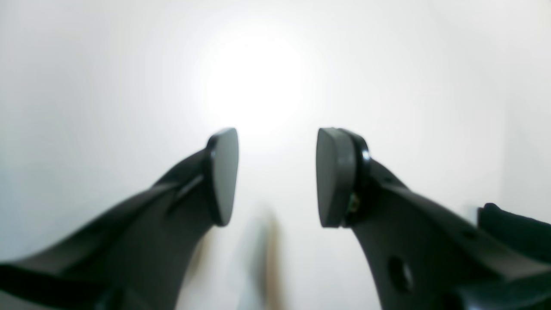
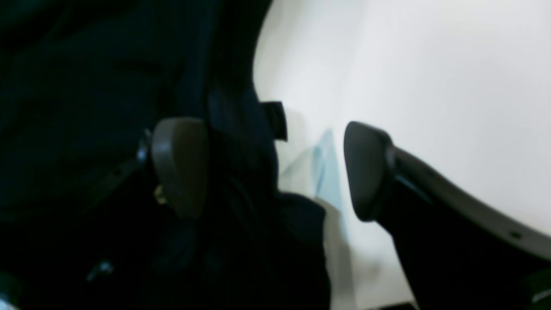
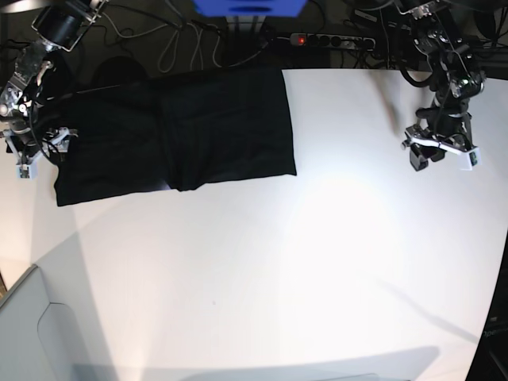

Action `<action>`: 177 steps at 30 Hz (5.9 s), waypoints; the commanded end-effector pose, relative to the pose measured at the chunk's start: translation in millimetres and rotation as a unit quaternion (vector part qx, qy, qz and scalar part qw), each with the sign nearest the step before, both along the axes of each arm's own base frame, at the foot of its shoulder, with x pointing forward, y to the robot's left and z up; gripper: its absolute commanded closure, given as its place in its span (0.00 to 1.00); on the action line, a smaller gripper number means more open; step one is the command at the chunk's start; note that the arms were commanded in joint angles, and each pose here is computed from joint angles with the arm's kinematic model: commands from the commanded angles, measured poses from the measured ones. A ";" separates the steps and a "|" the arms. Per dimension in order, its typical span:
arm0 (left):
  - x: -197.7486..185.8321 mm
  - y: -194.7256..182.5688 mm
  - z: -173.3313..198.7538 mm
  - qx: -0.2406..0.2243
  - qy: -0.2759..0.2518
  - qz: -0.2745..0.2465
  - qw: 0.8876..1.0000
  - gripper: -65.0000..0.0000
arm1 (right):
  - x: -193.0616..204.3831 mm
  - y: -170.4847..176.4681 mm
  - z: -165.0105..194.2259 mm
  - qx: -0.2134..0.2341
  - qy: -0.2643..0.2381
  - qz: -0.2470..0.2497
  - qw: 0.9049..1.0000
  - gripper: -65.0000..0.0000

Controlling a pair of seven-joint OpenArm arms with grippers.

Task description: Fold the T-shirt properly

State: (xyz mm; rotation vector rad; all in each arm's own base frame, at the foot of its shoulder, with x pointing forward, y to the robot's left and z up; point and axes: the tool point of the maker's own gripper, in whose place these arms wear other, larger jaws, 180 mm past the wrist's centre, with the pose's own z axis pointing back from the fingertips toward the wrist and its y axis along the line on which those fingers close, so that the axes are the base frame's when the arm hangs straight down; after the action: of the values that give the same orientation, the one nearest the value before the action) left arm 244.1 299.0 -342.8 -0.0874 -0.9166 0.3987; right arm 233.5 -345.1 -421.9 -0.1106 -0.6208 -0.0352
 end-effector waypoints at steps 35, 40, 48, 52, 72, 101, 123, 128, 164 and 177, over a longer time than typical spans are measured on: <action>-5.9 -1.0 -9.0 -0.010 0.004 0.003 1.000 0.57 | 18.4 53.6 59.5 -0.066 -0.054 0.129 0.988 1.00; -6.8 -1.5 -9.9 -0.010 0.006 0.002 1.000 0.57 | 14.8 73.9 71.0 -0.069 -0.071 0.144 0.985 1.00; 0.1 -34.0 -19.7 -0.027 0.016 -0.040 0.999 0.57 | 8.2 165.3 85.7 -0.044 -0.099 0.249 0.962 1.00; 2.1 -65.5 -30.0 -0.047 0.025 -0.069 0.996 0.57 | 3.8 212.6 93.5 -0.021 -0.115 0.302 0.946 1.00; -3.7 -183.5 -104.0 -0.129 0.123 -0.199 0.964 0.57 | -26.6 373.5 120.1 0.085 -0.165 0.494 0.849 1.00; 6.3 -101.6 -51.3 -0.077 0.050 -0.111 0.990 0.57 | -51.9 456.8 76.2 0.165 -0.113 0.591 0.781 1.00; -41.0 43.4 14.1 0.004 0.035 0.073 0.997 0.57 | -29.9 433.1 131.6 0.121 -0.199 0.575 0.784 0.43; -40.1 41.6 13.5 0.003 0.035 0.070 0.997 0.57 | -7.3 386.4 124.8 0.089 -0.193 0.515 0.830 0.44; -57.5 69.7 50.6 0.049 0.003 0.112 0.992 0.57 | -39.0 393.8 101.4 0.066 -0.148 0.599 0.784 1.00; -53.3 53.2 41.9 0.030 0.004 0.103 0.994 0.57 | -28.6 313.3 88.2 -0.002 -0.089 0.506 0.858 0.56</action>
State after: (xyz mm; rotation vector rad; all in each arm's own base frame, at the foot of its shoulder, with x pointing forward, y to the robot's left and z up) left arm 185.2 349.8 -313.5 0.0535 -0.8868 0.5806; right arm 201.1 -39.2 -344.9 0.2061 -0.7534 0.9744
